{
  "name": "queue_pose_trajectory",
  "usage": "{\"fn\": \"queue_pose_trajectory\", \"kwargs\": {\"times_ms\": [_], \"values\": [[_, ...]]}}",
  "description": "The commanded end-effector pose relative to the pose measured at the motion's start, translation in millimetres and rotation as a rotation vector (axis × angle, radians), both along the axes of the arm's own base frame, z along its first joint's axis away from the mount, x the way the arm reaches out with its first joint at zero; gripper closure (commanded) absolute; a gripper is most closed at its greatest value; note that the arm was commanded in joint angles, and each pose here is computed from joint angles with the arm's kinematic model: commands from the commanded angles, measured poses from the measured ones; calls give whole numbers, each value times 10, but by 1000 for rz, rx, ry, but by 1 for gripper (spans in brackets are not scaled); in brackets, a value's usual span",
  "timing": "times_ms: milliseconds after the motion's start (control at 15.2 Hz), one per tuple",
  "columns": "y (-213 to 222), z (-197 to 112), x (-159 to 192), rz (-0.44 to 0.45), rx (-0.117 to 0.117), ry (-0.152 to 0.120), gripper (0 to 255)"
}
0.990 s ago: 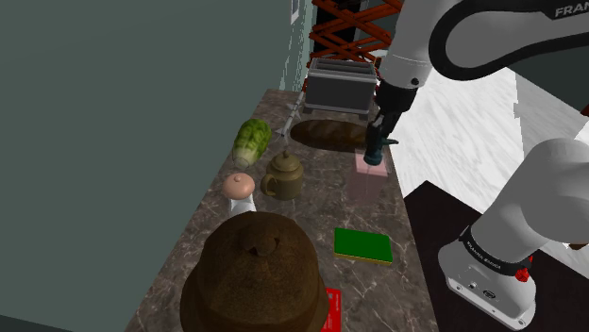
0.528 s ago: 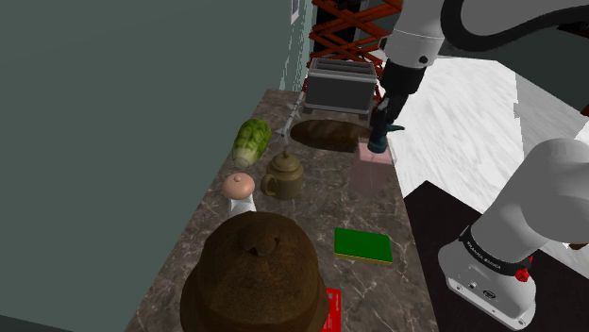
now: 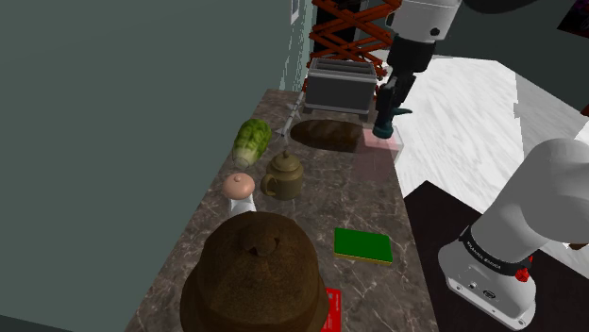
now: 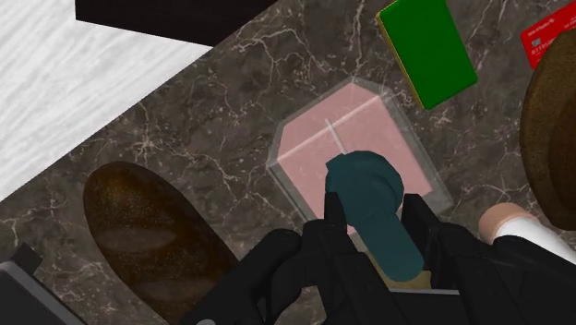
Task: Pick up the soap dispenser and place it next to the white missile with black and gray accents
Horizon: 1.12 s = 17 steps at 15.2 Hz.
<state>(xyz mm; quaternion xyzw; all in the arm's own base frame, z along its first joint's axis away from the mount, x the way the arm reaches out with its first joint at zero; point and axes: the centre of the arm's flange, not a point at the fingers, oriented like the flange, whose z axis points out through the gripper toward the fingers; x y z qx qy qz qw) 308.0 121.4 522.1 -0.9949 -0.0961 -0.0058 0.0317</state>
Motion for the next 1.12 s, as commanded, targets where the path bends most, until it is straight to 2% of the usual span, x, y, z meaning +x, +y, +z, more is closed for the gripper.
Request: {"fn": "queue_pose_trajectory", "kwargs": {"times_ms": [0,1056], "values": [[4,107,-2,0,0,0,255],[4,952,-2,0,0,0,255]]}}
